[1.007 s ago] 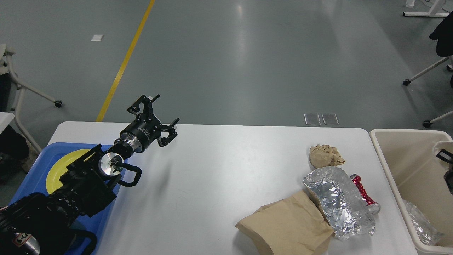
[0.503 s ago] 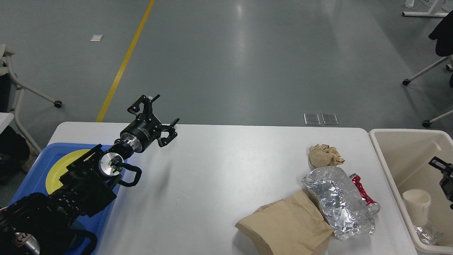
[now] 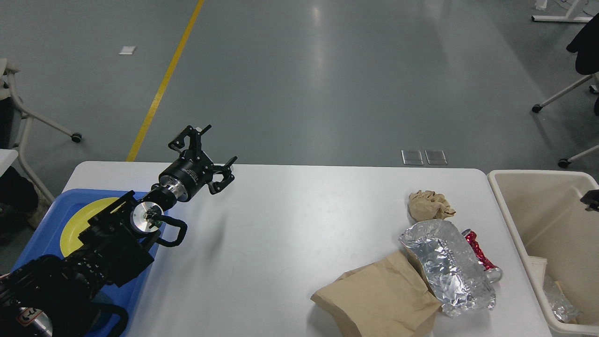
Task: Tidy desktop
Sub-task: 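Carry the paper cup over the white bin and release it, then lower the right gripper onto the crumpled tan paper ball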
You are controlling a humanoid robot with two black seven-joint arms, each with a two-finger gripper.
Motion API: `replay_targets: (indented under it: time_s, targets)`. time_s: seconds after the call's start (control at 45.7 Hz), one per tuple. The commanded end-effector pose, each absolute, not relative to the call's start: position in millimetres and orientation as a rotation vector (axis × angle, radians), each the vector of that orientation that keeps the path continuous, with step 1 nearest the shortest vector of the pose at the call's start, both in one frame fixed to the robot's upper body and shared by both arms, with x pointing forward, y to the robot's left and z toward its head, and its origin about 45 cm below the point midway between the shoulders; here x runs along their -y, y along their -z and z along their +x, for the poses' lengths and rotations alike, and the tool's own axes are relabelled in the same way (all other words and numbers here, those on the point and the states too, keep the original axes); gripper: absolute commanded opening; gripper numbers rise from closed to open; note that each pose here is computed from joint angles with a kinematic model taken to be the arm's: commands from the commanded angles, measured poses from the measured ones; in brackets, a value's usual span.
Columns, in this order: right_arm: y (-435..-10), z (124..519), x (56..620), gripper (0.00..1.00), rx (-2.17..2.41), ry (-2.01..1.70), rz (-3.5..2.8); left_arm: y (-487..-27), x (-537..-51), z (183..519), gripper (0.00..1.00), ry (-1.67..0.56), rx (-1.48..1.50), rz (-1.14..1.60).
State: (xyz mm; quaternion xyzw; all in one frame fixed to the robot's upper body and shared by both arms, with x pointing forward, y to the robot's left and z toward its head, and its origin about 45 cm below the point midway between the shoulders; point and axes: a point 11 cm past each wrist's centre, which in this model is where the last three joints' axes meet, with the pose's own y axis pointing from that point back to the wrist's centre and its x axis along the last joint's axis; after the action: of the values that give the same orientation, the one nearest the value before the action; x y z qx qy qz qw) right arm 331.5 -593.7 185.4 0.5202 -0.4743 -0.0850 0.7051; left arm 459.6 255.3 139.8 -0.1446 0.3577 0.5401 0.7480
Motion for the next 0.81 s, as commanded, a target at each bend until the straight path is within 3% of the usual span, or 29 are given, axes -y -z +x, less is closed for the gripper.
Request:
replay_targets:
  time_s: [0.0, 0.263, 0.46, 0.788]
  targets:
    - [-216.9, 354.1, 574.0, 1.00, 0.981, 0.228, 1.266, -139.9, -255.4, 459.7, 0.97, -1.182, -0.782, -0.317]
    - [-282.7, 418.9, 491.7, 1.00, 0.775, 0.125, 1.445, -139.9, -255.4, 459.7, 0.97, -1.182, -0.782, -0.317]
    - [-339.1, 467.0, 382.5, 1.00, 0.574, -0.065, 1.553, -139.9, -255.4, 459.7, 0.97, -1.182, -0.782, -0.317]
    - [-339.0, 481.5, 261.2, 1.00, 0.296, -0.281, 1.465, -139.8, -255.3, 459.6, 0.97, -1.181, -0.782, -0.316]
